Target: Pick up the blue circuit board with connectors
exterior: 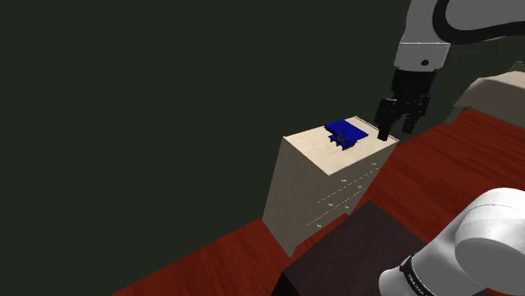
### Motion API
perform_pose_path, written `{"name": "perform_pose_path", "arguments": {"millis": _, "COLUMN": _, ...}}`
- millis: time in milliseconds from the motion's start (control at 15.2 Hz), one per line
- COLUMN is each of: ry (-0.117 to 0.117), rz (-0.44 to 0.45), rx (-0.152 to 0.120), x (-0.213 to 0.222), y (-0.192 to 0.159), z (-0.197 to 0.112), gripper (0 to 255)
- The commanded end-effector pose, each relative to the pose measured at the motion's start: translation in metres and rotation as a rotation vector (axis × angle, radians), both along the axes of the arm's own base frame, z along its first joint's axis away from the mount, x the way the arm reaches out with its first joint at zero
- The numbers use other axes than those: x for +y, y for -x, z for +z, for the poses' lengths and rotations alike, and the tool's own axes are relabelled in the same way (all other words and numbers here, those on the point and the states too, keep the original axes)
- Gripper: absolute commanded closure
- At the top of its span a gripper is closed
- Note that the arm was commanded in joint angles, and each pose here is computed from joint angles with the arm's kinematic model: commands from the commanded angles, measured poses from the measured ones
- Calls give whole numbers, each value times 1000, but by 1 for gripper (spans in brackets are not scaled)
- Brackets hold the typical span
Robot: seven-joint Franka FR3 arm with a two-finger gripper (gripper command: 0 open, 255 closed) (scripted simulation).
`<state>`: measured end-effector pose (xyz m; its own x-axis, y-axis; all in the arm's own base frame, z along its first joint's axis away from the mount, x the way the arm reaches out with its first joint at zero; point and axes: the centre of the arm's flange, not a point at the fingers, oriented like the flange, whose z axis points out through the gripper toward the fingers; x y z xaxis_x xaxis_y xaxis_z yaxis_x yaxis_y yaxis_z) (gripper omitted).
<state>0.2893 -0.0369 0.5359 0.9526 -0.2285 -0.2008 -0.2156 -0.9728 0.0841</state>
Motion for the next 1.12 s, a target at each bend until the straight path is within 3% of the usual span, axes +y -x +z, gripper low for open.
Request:
{"name": "perform_pose_path", "arguments": {"millis": 0, "ry": 0, "rz": 0, "rx": 0, "x": 0, "y": 0, "z": 0, "gripper": 0}}
{"name": "perform_pose_path", "arguments": {"millis": 528, "ry": 360, "rz": 102, "rx": -27, "x": 12, "y": -39, "z": -95, "gripper": 0}}
{"name": "perform_pose_path", "arguments": {"millis": 1056, "ry": 721, "rz": 205, "rx": -54, "x": -7, "y": -81, "z": -187, "gripper": 0}}
